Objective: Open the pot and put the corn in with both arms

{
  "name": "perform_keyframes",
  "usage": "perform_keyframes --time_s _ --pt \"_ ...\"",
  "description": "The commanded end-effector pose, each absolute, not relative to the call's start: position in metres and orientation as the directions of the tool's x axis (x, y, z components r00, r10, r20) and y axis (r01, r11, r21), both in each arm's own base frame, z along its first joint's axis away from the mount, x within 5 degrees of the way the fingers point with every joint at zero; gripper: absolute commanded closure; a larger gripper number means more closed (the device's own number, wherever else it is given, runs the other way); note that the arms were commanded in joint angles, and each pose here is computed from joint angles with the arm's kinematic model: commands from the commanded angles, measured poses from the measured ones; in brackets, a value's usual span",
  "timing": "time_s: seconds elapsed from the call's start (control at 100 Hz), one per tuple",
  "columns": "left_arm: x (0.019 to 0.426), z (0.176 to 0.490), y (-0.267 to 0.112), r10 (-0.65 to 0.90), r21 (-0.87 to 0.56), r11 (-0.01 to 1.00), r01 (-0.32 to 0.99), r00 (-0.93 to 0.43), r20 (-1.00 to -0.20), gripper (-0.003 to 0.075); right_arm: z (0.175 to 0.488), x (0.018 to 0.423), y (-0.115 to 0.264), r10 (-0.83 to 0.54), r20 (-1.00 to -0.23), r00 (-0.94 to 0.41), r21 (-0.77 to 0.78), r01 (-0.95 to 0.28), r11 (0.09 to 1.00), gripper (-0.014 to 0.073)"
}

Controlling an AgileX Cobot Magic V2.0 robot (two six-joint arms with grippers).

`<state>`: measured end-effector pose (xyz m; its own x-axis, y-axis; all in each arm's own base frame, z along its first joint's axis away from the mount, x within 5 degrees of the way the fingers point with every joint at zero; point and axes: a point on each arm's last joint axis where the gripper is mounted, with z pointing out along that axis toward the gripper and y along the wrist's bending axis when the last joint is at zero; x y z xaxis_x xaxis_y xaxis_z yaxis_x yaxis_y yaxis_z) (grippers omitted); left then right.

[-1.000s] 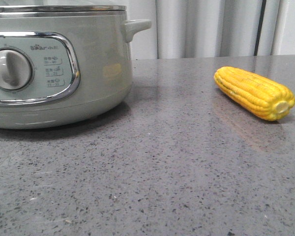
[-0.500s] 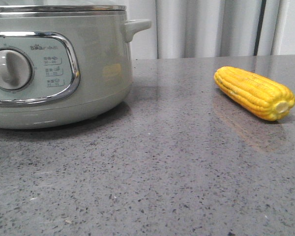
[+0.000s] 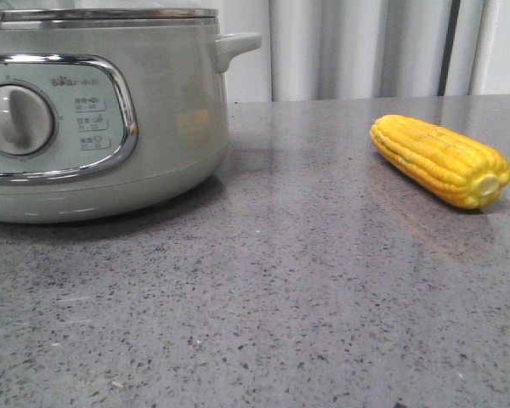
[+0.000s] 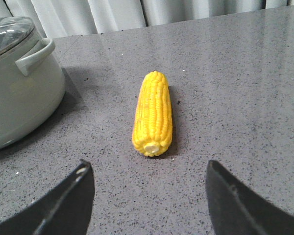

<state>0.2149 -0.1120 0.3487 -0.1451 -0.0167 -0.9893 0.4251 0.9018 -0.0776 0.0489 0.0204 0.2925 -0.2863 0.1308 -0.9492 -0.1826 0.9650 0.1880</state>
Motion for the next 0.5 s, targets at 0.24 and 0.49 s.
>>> perform_keyframes --time_s 0.24,0.49 --pt "0.247 0.354 -0.126 -0.061 -0.077 0.926 0.37 -0.054 -0.997 0.0135 0.307 0.051 0.018 0.132 -0.968 -0.214 0.171 -0.172 0.97 0.017" --pt "0.252 0.347 -0.129 -0.052 -0.073 0.929 0.363 -0.066 -0.996 0.0325 0.307 0.051 0.019 0.131 -0.967 -0.22 0.171 -0.173 0.97 0.017"
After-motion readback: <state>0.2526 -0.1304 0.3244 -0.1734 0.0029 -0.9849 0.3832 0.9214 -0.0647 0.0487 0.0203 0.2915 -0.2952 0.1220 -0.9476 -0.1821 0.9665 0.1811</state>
